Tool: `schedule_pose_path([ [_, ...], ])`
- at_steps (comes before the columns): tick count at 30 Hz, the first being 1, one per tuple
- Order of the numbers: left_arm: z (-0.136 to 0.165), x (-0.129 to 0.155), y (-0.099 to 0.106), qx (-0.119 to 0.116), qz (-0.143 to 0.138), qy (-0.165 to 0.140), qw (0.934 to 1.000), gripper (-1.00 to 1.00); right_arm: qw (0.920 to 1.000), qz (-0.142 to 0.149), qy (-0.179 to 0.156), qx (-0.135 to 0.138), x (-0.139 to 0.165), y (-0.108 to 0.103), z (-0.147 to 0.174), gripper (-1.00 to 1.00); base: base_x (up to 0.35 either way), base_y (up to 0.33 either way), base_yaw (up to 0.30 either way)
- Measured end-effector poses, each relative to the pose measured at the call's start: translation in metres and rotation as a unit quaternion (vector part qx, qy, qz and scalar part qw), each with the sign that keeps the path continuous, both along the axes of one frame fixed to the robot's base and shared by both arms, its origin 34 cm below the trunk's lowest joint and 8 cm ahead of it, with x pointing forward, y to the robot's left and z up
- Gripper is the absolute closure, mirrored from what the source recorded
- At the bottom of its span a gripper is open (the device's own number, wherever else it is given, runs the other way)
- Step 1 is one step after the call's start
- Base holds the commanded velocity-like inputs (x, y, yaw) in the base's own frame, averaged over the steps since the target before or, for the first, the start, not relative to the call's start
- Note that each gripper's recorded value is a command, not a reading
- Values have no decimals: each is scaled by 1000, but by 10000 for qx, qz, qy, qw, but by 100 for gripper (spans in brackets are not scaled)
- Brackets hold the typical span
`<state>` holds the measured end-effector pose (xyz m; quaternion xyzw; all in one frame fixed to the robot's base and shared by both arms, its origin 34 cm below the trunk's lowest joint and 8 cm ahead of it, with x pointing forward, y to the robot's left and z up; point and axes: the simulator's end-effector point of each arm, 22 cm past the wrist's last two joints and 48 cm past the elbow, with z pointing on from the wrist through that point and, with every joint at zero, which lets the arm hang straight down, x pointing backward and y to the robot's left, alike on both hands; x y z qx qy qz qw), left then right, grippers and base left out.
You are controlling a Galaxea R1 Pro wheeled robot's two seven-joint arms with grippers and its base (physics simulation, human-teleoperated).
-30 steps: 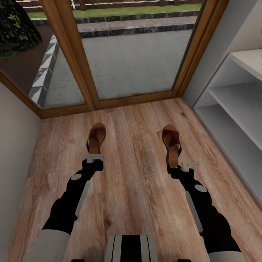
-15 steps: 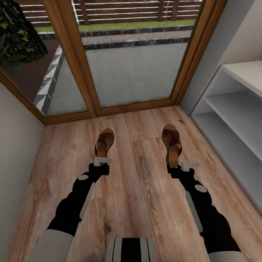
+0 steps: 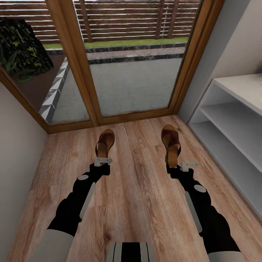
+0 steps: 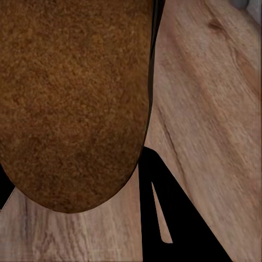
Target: Pick up the two gym shoes and the two sandals from the corridor floor and place them onto the hallstand (shoe rack) in the corridor, making sure they are on the rack and not on the floor. Arrange them so the two gym shoes are next to each other and the two sandals are next to each other.
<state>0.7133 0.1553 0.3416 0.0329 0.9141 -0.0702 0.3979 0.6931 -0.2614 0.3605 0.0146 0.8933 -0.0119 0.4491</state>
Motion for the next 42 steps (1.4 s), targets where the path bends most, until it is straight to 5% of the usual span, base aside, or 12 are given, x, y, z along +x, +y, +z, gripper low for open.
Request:
schedule_pose_path([
  [42,159,23,0,-38,7,-1138,9935,100,9932,17,-1166,39,20,1,155,100,0,0,-65],
])
